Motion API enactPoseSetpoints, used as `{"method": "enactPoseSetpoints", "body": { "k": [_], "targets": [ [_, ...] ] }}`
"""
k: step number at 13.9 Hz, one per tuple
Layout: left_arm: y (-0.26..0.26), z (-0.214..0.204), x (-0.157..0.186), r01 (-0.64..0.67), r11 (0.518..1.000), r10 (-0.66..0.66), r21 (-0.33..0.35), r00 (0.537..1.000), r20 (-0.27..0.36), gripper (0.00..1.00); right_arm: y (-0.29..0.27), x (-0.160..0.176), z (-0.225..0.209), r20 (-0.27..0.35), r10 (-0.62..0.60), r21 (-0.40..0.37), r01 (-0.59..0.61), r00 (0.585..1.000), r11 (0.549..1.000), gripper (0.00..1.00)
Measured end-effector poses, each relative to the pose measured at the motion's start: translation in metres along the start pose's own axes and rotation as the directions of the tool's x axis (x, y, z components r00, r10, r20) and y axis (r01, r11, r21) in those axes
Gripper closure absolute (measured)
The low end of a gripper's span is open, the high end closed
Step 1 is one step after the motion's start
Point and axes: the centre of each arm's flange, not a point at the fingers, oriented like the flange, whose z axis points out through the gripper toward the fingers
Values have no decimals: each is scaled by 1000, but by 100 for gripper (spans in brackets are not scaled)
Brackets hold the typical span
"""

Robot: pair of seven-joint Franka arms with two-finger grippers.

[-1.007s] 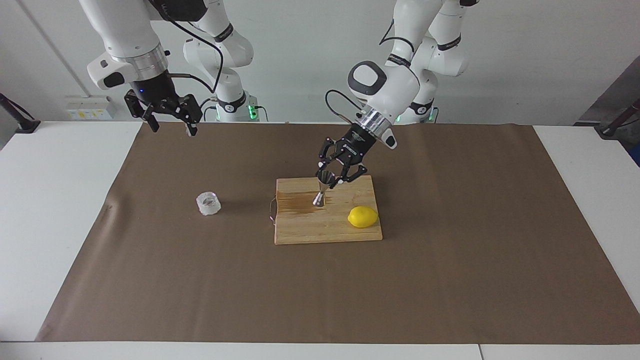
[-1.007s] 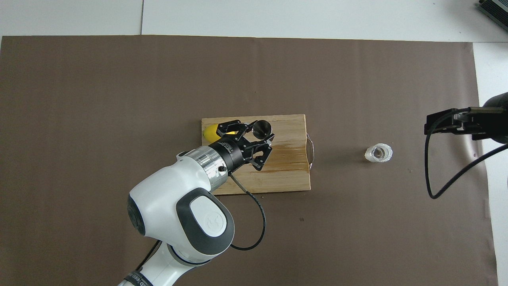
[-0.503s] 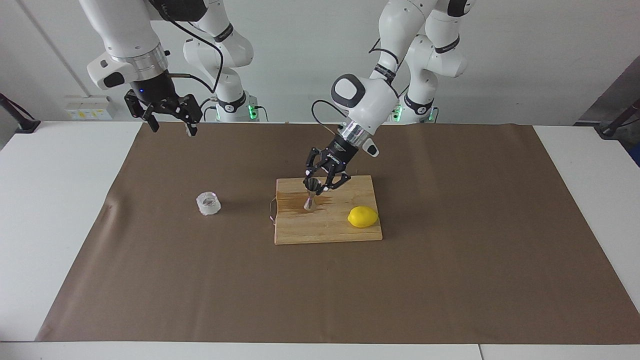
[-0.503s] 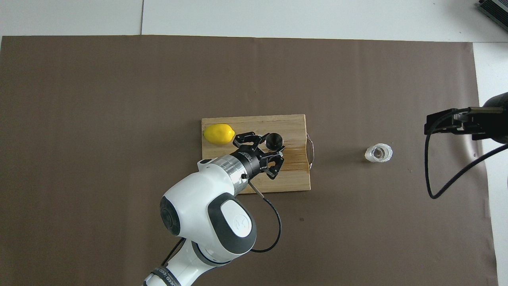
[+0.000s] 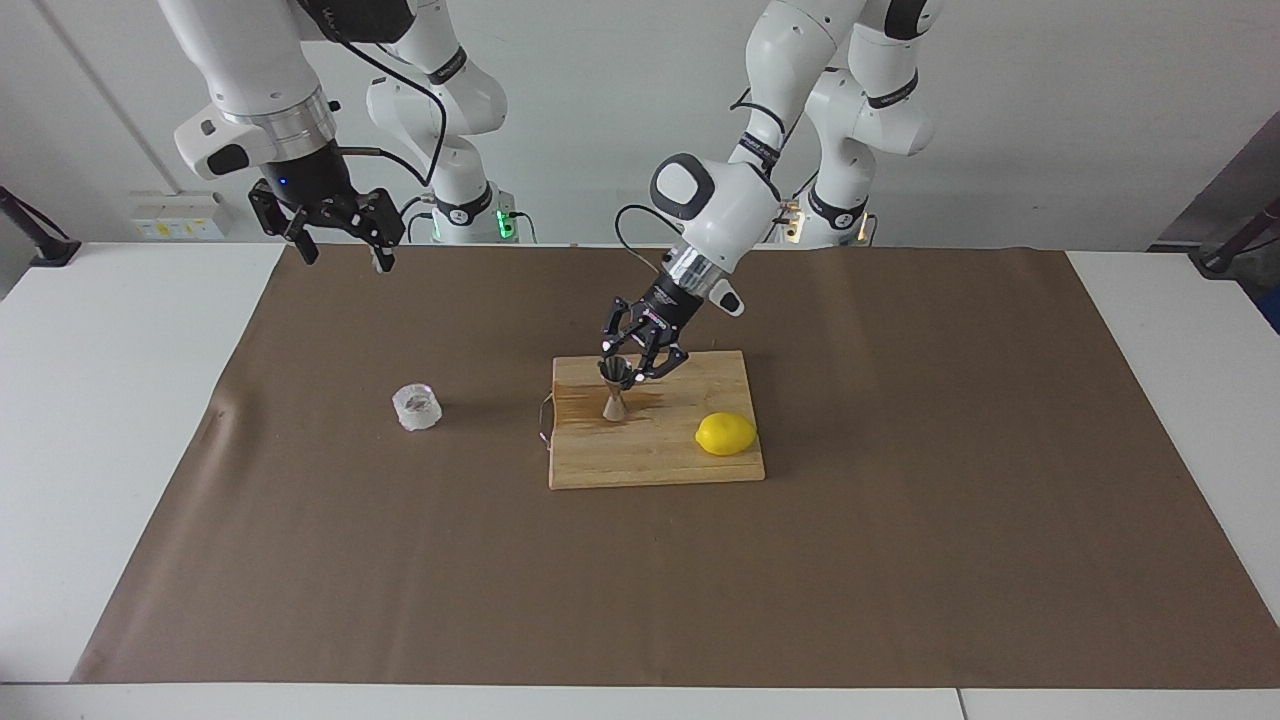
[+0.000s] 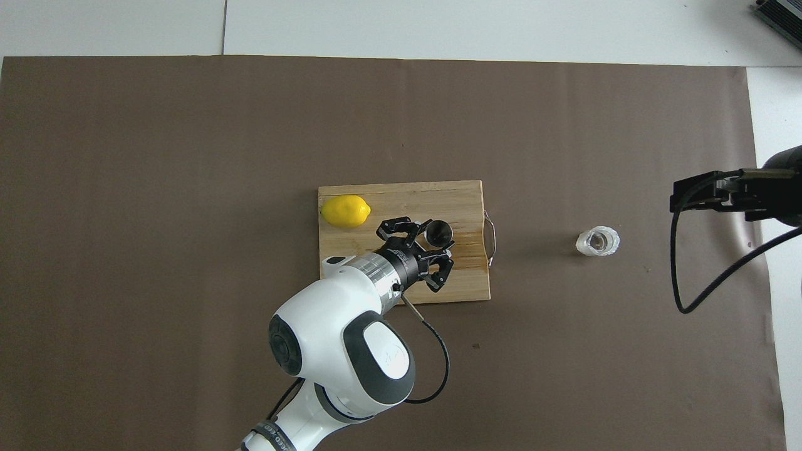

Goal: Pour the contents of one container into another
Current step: 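Lower the metal cup onto the wooden board and open the left gripper, then raise the left gripper away while the right gripper reaches the glass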

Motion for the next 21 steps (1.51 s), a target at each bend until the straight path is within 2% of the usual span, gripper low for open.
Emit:
{"method": "enactPoseSetpoints", "body": {
  "k": [4, 11, 16, 18, 21],
  "targets": [
    [6, -2, -3, -9, 1000, 9, -14, 1000, 7, 2, 0, 0, 0, 0, 0, 0, 0, 1000, 1000, 0],
    [29, -56, -49, -2, 999, 7, -45, 993, 121, 0, 6, 1, 0, 0, 12, 0, -12, 1000, 1000, 0],
    [97, -99, -77, -94, 994, 86, 50, 986, 143, 0, 5, 1, 1, 1, 8, 0, -8, 1000, 1000, 0],
    [128, -120, -83, -218, 972, 209, 91, 973, 93, 0, 1, 0, 1, 3, -7, -1, 7, 1000, 1000, 0],
    [169, -152, -85, -389, 911, 397, 136, 917, -32, 0, -3, -1, 6, 13, -108, -2, 108, 994, 994, 0]
  ]
}}
